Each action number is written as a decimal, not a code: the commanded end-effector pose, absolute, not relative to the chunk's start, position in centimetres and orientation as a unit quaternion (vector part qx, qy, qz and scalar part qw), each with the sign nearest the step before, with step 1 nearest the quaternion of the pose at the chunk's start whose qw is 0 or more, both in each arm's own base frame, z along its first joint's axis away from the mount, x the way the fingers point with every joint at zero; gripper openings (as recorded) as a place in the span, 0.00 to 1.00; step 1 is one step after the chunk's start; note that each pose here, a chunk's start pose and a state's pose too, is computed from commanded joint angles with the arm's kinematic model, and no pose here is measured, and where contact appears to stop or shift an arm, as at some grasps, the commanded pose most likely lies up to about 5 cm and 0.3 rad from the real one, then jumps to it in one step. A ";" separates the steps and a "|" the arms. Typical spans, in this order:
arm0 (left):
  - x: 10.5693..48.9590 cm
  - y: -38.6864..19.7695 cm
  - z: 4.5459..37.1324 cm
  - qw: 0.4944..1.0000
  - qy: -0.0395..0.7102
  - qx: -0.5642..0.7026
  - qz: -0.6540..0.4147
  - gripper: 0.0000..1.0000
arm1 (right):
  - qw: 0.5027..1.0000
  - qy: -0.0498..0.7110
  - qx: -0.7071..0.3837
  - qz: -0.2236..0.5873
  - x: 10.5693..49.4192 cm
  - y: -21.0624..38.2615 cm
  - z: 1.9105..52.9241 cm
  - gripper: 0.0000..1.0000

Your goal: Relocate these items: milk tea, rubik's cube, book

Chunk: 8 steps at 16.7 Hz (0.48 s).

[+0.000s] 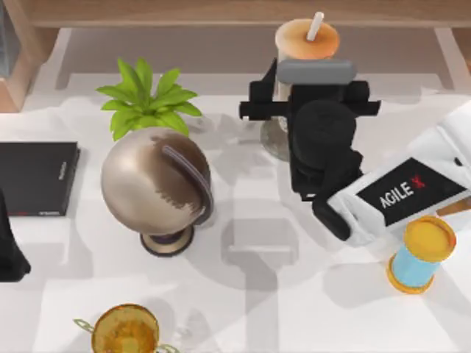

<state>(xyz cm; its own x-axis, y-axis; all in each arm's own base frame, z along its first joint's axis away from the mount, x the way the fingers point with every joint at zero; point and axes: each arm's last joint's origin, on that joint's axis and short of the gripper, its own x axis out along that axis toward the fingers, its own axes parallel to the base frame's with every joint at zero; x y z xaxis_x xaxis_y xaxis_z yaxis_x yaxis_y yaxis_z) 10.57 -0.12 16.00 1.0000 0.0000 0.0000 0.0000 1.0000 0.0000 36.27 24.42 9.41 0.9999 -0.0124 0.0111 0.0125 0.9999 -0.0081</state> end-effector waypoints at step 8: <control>10.6 -0.1 16.0 1.000 0.000 0.000 0.000 1.00 | 1.000 -0.006 -0.004 -0.006 36.3 24.4 9.4 0.83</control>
